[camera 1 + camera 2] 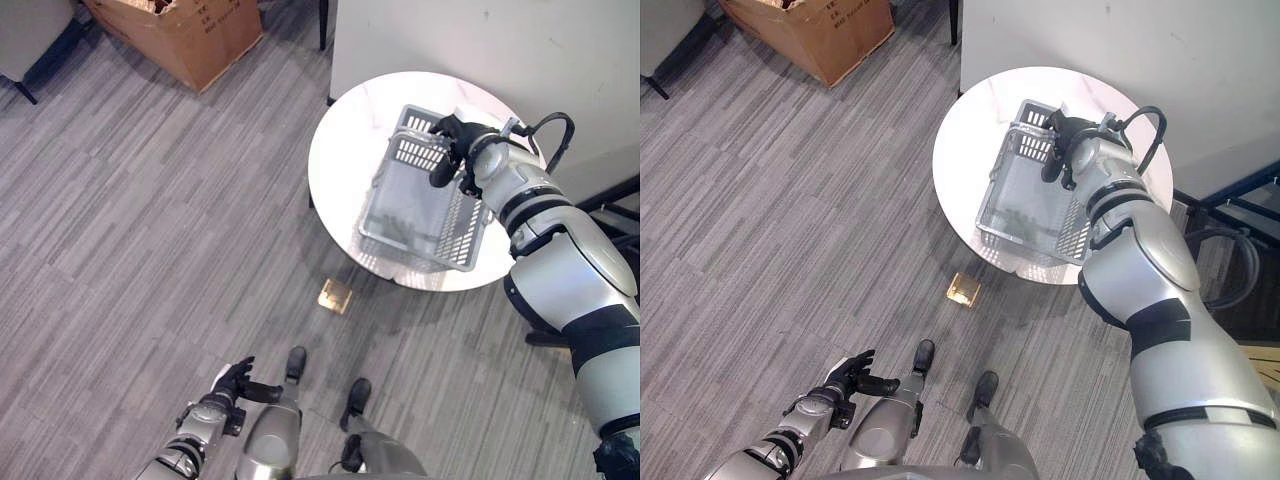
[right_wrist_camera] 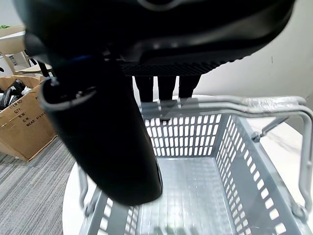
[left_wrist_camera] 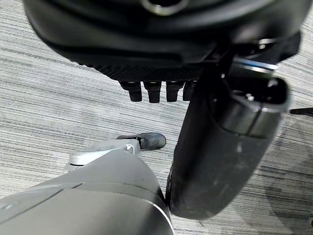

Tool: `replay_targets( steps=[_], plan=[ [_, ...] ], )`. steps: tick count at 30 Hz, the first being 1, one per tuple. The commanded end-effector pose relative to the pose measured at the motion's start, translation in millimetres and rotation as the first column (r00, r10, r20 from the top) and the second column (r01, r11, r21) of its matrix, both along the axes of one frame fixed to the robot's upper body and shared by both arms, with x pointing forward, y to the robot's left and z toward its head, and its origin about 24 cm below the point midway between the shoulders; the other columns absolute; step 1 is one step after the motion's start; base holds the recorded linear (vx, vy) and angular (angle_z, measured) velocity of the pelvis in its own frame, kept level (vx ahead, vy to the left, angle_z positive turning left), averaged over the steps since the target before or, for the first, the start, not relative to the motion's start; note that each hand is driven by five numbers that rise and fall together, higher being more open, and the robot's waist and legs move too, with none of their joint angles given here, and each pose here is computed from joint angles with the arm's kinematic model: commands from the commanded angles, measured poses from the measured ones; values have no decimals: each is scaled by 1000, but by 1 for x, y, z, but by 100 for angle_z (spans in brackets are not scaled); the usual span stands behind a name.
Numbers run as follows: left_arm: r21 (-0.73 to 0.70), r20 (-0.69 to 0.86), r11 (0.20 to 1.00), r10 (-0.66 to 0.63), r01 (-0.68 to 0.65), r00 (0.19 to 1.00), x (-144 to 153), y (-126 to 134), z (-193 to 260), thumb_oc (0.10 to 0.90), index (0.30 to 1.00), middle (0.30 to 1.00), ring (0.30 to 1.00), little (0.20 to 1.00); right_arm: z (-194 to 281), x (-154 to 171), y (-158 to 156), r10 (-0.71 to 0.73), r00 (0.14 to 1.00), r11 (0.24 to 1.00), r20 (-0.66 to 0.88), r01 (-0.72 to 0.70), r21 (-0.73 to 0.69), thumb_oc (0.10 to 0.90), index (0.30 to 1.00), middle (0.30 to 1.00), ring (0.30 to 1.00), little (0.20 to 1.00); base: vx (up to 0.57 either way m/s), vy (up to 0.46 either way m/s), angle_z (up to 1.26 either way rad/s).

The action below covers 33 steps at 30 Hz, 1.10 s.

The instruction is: Get the vegetables into the basket

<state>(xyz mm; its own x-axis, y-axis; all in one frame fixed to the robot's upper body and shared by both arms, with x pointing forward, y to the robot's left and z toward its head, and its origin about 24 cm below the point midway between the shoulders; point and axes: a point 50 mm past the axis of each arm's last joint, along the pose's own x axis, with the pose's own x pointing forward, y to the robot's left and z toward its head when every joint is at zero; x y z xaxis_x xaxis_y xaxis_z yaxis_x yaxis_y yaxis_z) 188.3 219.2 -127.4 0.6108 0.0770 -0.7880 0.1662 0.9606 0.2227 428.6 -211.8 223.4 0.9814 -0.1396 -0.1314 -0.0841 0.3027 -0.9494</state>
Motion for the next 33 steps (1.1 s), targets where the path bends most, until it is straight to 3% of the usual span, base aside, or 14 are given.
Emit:
replay_targets(
  steps=[1,14,19,24,27,30,33],
  plan=[
    [100,-148,995,31,-16,989,-37,29,-12,900,1000,1000,1000,1000,40,-1,-6,-21,995,997,100,28,-66,400,300,300,300,300,0,0,0],
    [97,-168,995,-10,27,986,-37,25,-13,900,1000,1000,1000,1000,-3,-4,-19,-13,1000,997,-1,13,-74,400,300,300,300,300,-2,0,0],
    [115,-249,993,4,26,968,-58,32,-20,900,1000,1000,1000,1000,-31,-4,16,170,984,977,-52,-175,-119,400,300,300,300,300,7,9,-7],
    [115,-276,993,51,-19,960,-71,35,-23,900,1000,1000,1000,1000,-27,-11,40,325,946,939,-12,-324,-115,400,300,300,300,300,3,23,-28],
    [116,-299,992,87,-54,950,-82,37,-26,900,1000,1000,1000,1000,-25,-21,43,392,919,919,34,-390,-62,400,300,300,300,300,-8,15,-40],
    [114,-317,991,101,-67,943,-90,35,-29,900,1000,1000,1000,1000,-37,-35,39,421,903,896,83,-428,115,400,300,300,300,300,-14,-3,-30],
    [106,-322,992,95,-63,942,-92,32,-30,900,1000,1000,1000,1000,-44,-44,33,430,897,883,98,-441,158,400,300,300,300,300,-14,-11,-24]
  ],
)
